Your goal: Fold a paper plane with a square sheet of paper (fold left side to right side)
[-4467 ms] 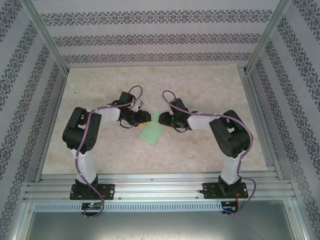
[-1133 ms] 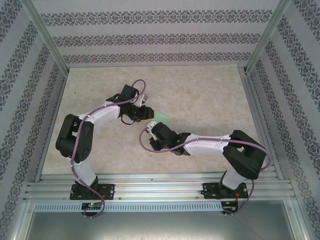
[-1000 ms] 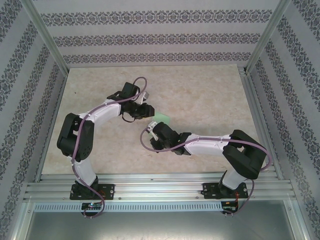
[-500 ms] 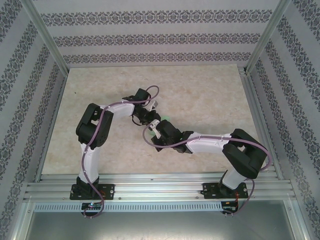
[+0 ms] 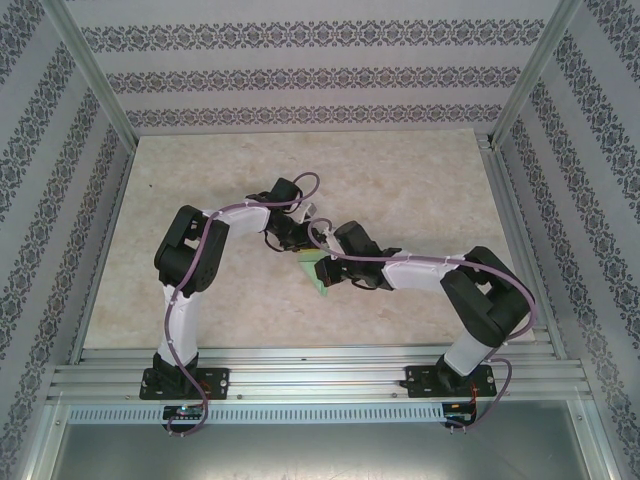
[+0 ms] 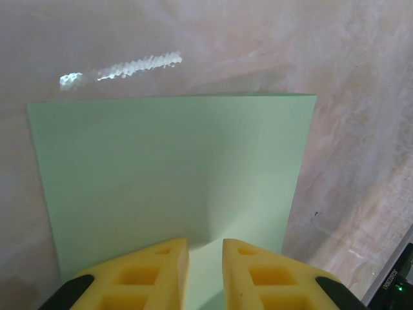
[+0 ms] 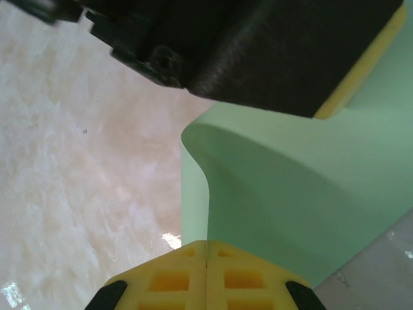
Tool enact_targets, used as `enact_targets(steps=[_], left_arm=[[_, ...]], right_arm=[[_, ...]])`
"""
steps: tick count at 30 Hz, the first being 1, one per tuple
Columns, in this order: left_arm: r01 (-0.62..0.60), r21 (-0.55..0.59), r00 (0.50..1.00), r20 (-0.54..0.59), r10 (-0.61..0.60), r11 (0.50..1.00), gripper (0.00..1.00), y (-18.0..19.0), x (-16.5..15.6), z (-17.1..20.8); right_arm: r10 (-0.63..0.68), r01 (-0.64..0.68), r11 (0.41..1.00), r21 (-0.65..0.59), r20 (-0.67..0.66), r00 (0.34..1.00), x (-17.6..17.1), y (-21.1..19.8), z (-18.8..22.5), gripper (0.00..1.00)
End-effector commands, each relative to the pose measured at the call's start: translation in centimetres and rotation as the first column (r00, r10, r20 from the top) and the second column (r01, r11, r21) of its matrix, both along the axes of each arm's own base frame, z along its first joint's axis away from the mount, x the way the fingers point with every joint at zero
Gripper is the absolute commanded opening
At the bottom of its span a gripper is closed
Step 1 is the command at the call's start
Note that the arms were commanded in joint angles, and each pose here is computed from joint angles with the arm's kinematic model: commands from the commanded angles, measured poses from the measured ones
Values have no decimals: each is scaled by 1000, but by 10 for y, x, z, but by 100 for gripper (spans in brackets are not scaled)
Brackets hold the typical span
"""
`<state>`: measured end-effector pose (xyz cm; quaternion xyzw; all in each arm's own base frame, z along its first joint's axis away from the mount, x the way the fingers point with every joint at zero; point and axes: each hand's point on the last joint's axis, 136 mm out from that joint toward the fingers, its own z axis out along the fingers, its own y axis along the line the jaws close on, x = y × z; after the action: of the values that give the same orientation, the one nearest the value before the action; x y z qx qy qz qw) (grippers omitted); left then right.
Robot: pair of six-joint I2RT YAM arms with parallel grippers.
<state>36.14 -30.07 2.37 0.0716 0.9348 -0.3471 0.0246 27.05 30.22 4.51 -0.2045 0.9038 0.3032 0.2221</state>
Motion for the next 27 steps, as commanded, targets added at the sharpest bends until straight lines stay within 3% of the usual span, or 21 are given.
enact_targets(steps=[1,27], left_arm=[[19,64,1000,-20,-18,998,23,7,-7,-24],[26,67,999,-27,-25,997,23,3,-10,-28]], right_arm=[[-22,28,998,64,-90,996,-4,2,-6,0],[-106,117,991,59,-171,980,11,-15,-24,0]])
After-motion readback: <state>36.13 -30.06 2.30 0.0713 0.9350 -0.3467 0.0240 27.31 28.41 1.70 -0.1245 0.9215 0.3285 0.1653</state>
